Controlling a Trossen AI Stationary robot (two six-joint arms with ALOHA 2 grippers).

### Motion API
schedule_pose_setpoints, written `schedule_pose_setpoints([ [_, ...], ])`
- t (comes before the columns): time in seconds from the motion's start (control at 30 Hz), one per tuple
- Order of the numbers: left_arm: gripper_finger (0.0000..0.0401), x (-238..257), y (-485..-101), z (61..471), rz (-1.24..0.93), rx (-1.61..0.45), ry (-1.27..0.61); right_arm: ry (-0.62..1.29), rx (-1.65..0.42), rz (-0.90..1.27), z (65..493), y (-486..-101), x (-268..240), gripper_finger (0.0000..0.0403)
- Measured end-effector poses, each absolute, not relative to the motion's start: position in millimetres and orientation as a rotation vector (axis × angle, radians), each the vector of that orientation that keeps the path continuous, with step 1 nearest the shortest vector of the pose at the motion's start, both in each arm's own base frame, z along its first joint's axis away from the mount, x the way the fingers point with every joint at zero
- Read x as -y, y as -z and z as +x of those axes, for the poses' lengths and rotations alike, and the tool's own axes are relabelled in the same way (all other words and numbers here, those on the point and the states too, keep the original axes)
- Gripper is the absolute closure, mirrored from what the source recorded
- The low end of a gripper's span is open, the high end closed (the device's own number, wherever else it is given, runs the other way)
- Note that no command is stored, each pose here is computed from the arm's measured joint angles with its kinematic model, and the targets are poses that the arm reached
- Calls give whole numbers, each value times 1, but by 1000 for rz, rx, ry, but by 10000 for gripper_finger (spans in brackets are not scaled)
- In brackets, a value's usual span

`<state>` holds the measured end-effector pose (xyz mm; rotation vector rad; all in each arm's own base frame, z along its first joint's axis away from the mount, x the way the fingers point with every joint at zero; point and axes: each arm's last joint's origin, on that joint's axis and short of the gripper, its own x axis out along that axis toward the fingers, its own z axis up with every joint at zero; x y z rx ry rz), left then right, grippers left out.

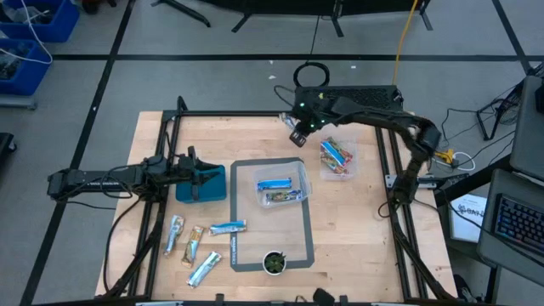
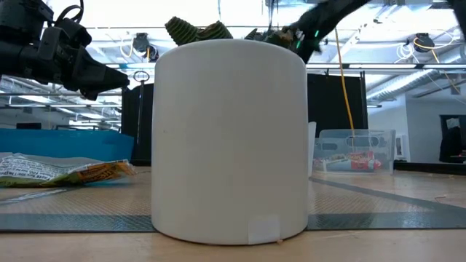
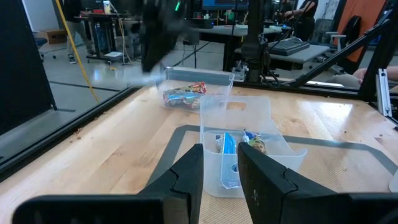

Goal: Pick and place Granola Bars by type
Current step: Put the blue granola bar into the left transparent bin

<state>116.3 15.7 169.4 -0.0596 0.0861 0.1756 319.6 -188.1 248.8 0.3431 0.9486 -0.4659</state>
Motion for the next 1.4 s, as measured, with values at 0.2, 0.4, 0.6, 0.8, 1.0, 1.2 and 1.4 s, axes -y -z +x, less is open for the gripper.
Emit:
schedule_pose_setpoints([
  [0.2,297,-16,-170,116,-60,-86,-176,335,-759,191,303,-323,128,402],
  [0.4,297,-16,-170,116,-60,-86,-176,64,-620,-20,275,-362,40,403],
  [0.6,297,-16,-170,116,-60,-86,-176,-151,-562,-17,241,-336,-27,403],
  [0.8,297,-16,-170,116,-60,-86,-176,-230,-532,43,230,-285,-50,403],
  [1.0,297,-16,-170,116,-60,-86,-176,-203,-597,35,233,-254,-43,403],
  [1.2,297,-16,-170,116,-60,-85,-176,-198,-534,-16,244,-253,-37,403],
  [1.4,297,-16,-170,116,-60,-85,-176,-342,-379,-17,254,-250,-31,403],
])
